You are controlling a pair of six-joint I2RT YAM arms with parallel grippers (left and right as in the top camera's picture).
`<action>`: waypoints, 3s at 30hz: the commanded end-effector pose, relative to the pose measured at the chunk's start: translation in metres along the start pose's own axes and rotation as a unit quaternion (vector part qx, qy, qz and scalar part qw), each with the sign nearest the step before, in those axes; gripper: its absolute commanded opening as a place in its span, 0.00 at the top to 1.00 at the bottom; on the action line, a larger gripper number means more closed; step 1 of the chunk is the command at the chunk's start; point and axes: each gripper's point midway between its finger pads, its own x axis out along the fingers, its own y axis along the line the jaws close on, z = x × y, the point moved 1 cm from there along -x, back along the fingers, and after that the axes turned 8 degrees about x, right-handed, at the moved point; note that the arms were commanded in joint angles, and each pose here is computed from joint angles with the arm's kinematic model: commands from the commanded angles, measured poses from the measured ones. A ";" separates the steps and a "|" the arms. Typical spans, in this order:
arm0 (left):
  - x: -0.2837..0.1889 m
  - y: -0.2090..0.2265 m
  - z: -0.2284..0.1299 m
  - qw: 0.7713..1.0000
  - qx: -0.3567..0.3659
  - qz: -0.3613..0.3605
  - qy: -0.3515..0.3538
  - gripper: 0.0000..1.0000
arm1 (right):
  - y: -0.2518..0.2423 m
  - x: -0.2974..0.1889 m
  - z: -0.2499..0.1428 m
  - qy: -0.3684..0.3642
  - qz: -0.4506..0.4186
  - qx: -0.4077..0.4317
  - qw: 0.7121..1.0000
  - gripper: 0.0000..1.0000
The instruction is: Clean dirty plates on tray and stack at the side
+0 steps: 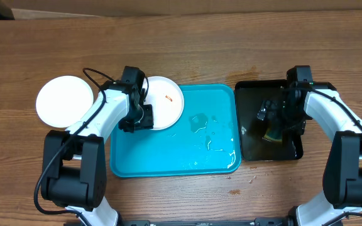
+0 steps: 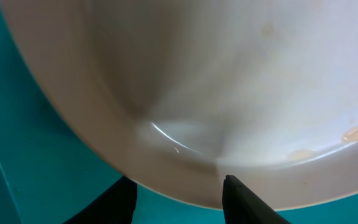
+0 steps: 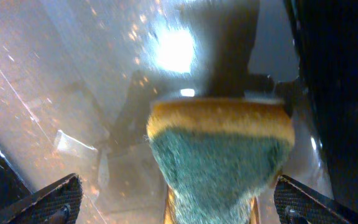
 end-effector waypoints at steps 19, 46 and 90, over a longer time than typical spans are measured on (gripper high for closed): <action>0.020 0.016 -0.001 0.994 -0.108 0.018 -0.016 0.79 | 0.014 0.000 0.004 -0.020 0.013 -0.098 0.995 0.13; 0.021 0.017 -0.003 0.998 -0.051 0.020 -0.012 0.71 | -0.001 0.010 -0.046 0.073 -0.011 -0.082 0.994 0.62; 0.019 -0.014 -0.002 0.996 -0.050 -0.074 -0.005 0.96 | 0.107 -0.081 -0.023 -0.028 0.076 -0.208 0.975 0.96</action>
